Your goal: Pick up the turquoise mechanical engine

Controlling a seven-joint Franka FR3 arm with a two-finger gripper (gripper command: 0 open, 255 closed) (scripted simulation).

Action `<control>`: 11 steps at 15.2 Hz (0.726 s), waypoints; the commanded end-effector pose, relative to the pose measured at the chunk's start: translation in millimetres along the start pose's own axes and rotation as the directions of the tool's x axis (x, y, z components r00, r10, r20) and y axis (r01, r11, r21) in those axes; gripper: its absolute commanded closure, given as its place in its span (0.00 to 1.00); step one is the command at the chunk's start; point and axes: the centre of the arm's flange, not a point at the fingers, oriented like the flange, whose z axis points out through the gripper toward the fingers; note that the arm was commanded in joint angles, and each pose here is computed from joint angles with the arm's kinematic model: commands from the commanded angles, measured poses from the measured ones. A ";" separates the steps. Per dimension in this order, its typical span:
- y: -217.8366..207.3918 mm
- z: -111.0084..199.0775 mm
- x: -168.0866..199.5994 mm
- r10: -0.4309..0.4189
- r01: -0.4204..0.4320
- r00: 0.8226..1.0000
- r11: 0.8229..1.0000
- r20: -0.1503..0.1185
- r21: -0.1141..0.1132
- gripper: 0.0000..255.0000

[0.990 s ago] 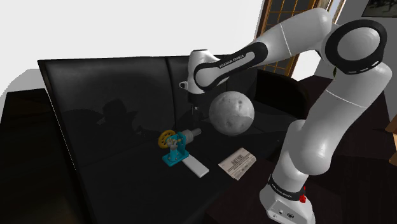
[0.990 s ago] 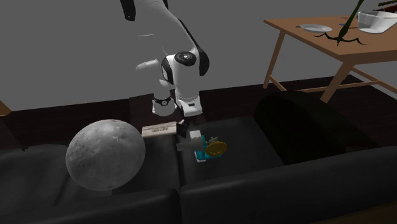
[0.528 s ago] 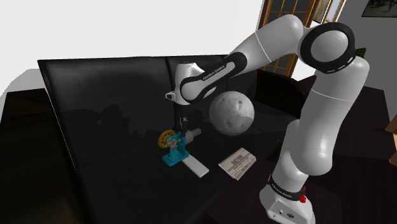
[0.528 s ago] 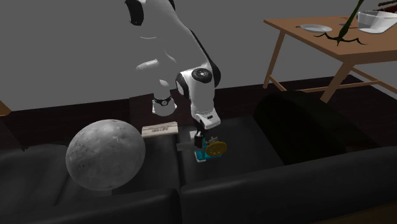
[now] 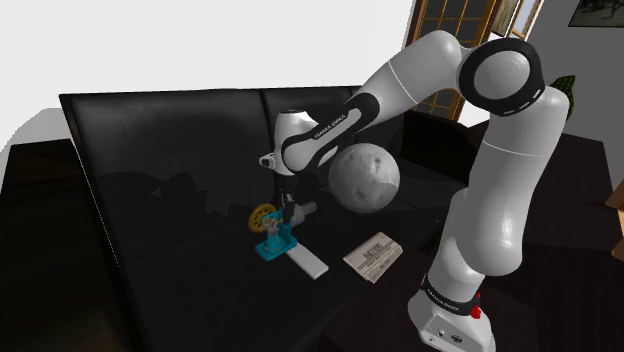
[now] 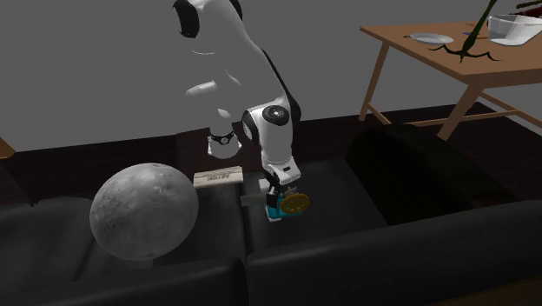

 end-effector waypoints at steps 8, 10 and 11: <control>-1.4 1.3 0.7 0.000 0.000 1.000 1.000 0.001 0.001 1.00; -0.3 -3.8 0.0 0.000 0.000 1.000 1.000 0.001 0.001 1.00; -0.4 -9.1 0.1 0.000 0.000 1.000 1.000 0.001 0.000 1.00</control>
